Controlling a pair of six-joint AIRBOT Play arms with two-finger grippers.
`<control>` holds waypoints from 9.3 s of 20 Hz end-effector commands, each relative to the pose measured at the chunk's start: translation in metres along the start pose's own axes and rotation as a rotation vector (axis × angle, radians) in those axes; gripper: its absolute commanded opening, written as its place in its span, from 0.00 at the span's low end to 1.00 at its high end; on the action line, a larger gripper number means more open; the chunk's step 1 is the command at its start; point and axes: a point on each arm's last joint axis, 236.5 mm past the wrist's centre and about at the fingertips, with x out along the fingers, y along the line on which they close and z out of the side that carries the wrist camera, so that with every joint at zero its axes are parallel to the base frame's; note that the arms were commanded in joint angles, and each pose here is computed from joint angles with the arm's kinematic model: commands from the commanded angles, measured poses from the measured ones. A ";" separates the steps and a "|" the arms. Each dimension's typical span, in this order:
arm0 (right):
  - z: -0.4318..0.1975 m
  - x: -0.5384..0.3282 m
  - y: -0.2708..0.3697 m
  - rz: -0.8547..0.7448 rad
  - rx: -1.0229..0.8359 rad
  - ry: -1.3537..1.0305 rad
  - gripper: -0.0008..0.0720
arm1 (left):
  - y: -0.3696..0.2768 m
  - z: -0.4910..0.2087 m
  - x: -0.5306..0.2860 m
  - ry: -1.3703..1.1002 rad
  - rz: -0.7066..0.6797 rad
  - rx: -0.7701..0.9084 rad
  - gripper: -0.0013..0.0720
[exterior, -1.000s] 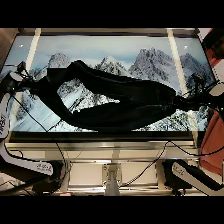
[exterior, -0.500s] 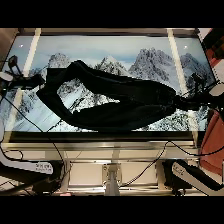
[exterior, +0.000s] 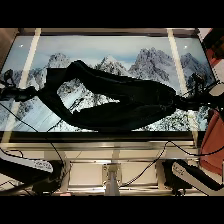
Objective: Fold the clothes and pants, and hang the long-sleeved shirts on hangers.
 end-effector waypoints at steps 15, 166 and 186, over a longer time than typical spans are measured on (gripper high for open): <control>0.020 -0.038 0.004 -0.031 -0.051 -0.034 0.07 | 0.004 0.048 -0.112 -0.024 0.255 0.166 0.05; -0.005 0.105 -0.023 0.503 0.127 0.095 0.07 | -0.029 0.135 -0.046 -0.602 0.005 -0.376 0.06; -0.006 0.104 -0.022 0.503 0.199 0.115 0.07 | 0.123 0.000 -0.061 -0.118 0.263 -0.295 0.96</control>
